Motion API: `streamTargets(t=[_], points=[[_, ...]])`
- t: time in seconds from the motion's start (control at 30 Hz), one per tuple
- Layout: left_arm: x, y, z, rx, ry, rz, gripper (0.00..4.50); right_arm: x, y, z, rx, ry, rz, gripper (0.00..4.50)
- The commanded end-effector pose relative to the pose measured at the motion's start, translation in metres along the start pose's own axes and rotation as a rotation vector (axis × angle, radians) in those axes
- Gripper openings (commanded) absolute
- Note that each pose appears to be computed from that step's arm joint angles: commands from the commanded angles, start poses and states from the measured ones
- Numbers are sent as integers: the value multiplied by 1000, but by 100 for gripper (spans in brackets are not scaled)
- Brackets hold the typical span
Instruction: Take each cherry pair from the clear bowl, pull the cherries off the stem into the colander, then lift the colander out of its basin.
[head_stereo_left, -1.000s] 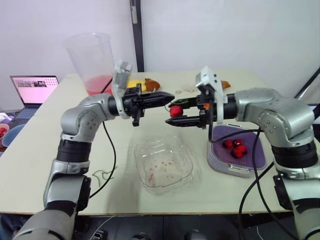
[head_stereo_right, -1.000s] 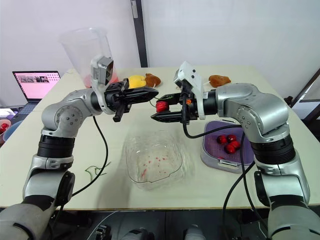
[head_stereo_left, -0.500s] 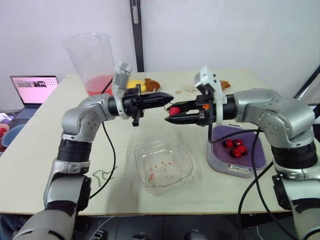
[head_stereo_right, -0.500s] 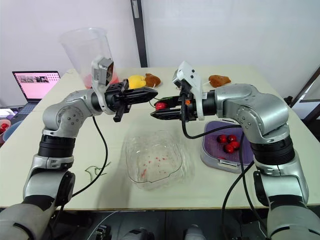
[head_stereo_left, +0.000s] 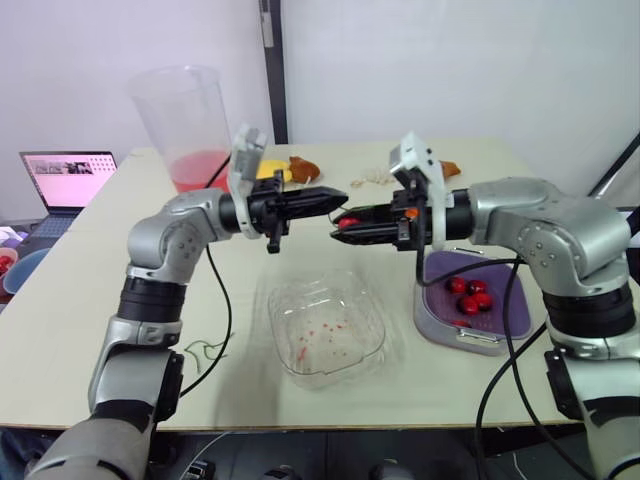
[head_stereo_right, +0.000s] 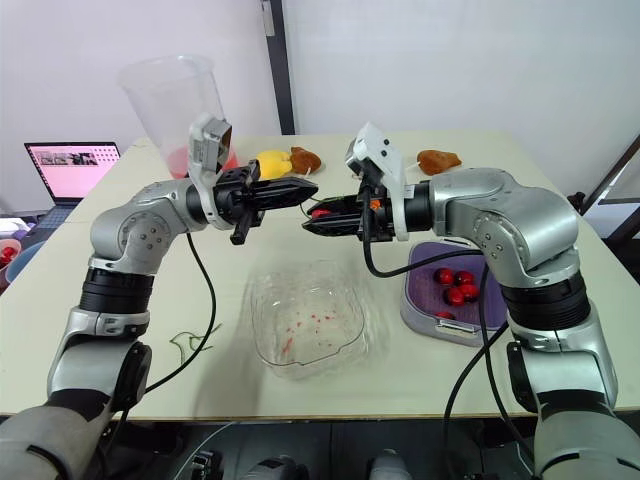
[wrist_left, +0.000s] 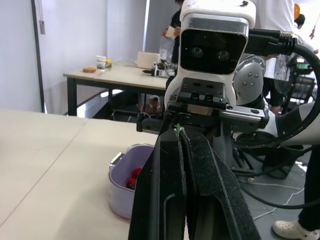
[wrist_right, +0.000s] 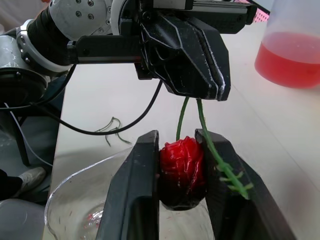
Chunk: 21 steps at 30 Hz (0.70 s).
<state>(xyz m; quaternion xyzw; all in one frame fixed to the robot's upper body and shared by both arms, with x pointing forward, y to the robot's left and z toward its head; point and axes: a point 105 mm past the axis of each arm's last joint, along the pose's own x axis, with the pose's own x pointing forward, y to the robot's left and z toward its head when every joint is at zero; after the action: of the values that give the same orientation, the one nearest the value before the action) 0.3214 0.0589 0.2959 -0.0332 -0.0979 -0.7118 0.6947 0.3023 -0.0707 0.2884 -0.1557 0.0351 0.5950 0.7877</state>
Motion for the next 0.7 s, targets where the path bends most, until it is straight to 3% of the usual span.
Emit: streamTargets(t=[0.03, 0.37, 0.7], points=[[2, -5, 14, 55, -15, -22, 0, -5, 2, 11, -54, -31, -16, 136], [0, -4, 16, 65, -14, -12, 0, -7, 1, 3, -47, -6, -25, 136], [-5, -1, 17, 71, -2, 4, 0, -40, 1, -11, 51, -28, -84, 136]])
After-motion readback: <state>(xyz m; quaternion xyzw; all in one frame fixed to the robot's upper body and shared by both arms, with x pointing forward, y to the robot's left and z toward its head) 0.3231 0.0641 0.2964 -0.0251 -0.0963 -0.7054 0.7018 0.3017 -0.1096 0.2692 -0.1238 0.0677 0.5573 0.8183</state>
